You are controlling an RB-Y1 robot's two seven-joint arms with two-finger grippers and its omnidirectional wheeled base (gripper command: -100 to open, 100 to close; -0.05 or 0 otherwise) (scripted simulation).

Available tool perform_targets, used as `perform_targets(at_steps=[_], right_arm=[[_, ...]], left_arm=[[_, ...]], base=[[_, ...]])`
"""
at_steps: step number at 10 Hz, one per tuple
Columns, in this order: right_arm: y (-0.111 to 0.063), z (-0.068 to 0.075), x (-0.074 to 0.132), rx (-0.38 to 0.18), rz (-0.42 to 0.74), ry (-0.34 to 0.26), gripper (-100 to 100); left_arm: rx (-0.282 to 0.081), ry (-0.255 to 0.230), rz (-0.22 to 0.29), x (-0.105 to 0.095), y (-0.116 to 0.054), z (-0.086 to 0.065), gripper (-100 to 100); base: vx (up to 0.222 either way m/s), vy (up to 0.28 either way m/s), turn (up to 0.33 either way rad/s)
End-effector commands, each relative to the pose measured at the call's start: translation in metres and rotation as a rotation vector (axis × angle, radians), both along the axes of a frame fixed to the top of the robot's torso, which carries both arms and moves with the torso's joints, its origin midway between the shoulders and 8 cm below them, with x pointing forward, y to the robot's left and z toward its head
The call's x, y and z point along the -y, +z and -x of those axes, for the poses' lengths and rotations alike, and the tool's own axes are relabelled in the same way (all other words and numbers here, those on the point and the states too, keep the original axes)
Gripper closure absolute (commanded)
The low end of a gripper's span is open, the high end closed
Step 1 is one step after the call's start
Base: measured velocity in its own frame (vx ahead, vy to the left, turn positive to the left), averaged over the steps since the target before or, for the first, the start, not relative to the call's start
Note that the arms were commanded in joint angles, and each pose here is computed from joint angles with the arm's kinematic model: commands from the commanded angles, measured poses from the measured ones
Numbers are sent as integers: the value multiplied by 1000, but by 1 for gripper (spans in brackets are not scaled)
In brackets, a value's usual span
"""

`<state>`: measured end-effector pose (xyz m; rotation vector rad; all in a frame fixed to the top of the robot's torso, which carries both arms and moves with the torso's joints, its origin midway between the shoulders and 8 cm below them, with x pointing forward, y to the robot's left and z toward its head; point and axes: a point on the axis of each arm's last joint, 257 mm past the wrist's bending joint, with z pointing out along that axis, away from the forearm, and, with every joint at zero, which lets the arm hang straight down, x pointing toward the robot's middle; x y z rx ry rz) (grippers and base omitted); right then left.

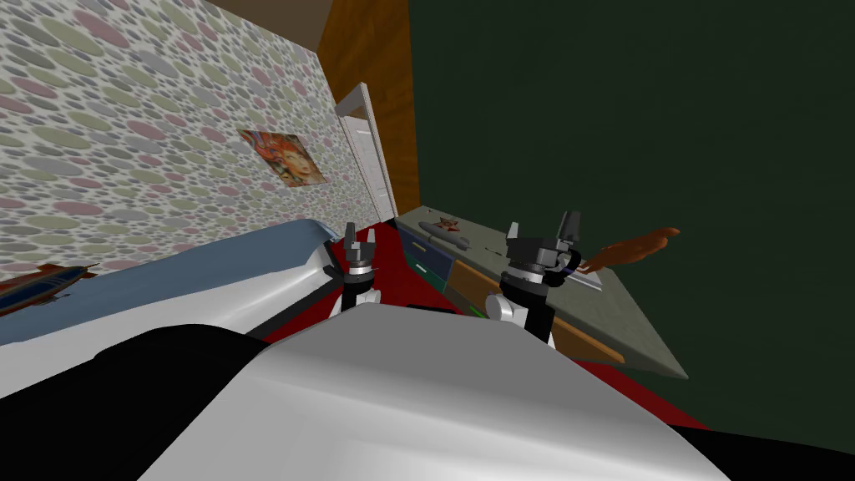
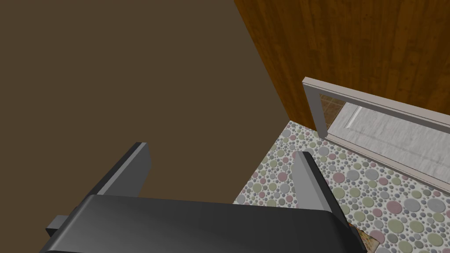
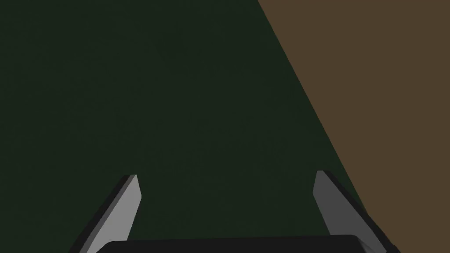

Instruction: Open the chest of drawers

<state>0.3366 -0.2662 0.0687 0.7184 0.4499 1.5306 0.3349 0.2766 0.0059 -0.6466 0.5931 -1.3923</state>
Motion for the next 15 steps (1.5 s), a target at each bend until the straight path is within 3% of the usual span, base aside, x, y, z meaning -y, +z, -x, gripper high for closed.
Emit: perform_targets(at_steps=[1,9,10,15], right_arm=[[0,0,0,0,0,0,0],[0,0,0,0,0,0,0],[-4,-3,-6,-22,64,1,-100],[-37,-27,-22,-153,382,-80,-100]], left_arm=[[0,0,0,0,0,0,0],[0,0,0,0,0,0,0],[0,0,0,0,0,0,0],[0,0,0,0,0,0,0]], base=[[0,0,0],[0,0,0],[13,19,2],[40,100,3]])
